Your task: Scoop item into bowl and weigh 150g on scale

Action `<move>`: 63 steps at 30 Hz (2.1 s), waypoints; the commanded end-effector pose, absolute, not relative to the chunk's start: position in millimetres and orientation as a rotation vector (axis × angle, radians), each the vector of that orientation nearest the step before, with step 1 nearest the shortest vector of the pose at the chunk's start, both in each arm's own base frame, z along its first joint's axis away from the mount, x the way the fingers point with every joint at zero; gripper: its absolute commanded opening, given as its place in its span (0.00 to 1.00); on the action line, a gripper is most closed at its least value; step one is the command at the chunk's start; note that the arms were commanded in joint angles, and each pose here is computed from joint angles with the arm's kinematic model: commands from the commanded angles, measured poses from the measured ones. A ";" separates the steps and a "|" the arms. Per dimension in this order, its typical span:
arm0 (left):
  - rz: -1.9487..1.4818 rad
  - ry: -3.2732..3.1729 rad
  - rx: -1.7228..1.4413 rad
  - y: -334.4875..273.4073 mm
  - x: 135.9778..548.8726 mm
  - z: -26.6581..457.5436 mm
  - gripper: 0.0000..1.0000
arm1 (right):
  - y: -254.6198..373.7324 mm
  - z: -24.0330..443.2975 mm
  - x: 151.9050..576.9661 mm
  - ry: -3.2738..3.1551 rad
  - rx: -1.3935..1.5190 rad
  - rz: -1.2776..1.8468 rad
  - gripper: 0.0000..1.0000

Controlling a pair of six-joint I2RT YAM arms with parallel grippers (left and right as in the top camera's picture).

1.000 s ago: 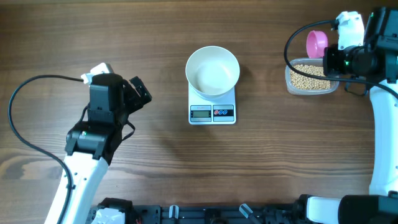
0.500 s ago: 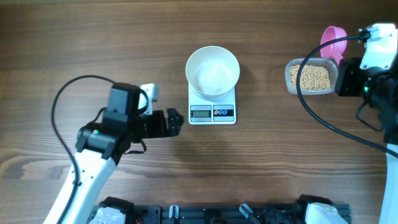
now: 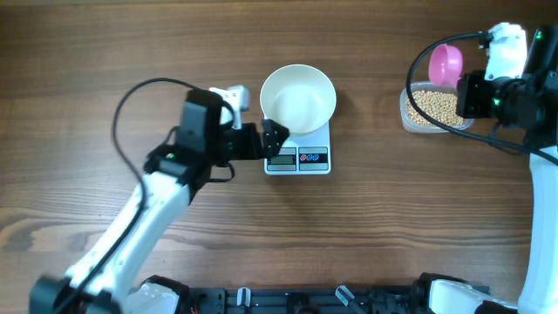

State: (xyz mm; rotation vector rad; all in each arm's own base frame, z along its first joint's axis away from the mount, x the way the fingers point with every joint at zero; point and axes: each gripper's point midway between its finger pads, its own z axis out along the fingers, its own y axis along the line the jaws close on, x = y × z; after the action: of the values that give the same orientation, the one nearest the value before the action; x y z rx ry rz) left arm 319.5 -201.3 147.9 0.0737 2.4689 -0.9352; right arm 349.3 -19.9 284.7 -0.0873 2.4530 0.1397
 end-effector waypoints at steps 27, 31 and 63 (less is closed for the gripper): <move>-0.663 2.546 0.431 -266.1 277.5 115.6 0.04 | -13.1 270.7 345.1 2.515 0.017 0.246 0.04; -0.525 2.546 0.416 -262.2 285.4 100.6 0.04 | -12.9 269.7 343.7 2.522 0.019 0.247 0.04; -0.435 2.515 0.414 -280.4 325.3 35.6 0.04 | -30.5 270.7 349.3 2.509 0.048 0.117 0.04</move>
State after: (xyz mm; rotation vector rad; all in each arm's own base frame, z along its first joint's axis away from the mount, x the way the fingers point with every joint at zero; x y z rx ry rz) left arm 325.8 -276.9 38.2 0.3840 2.5073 -0.4325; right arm 348.2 -24.4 276.4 0.0171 2.4937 0.1453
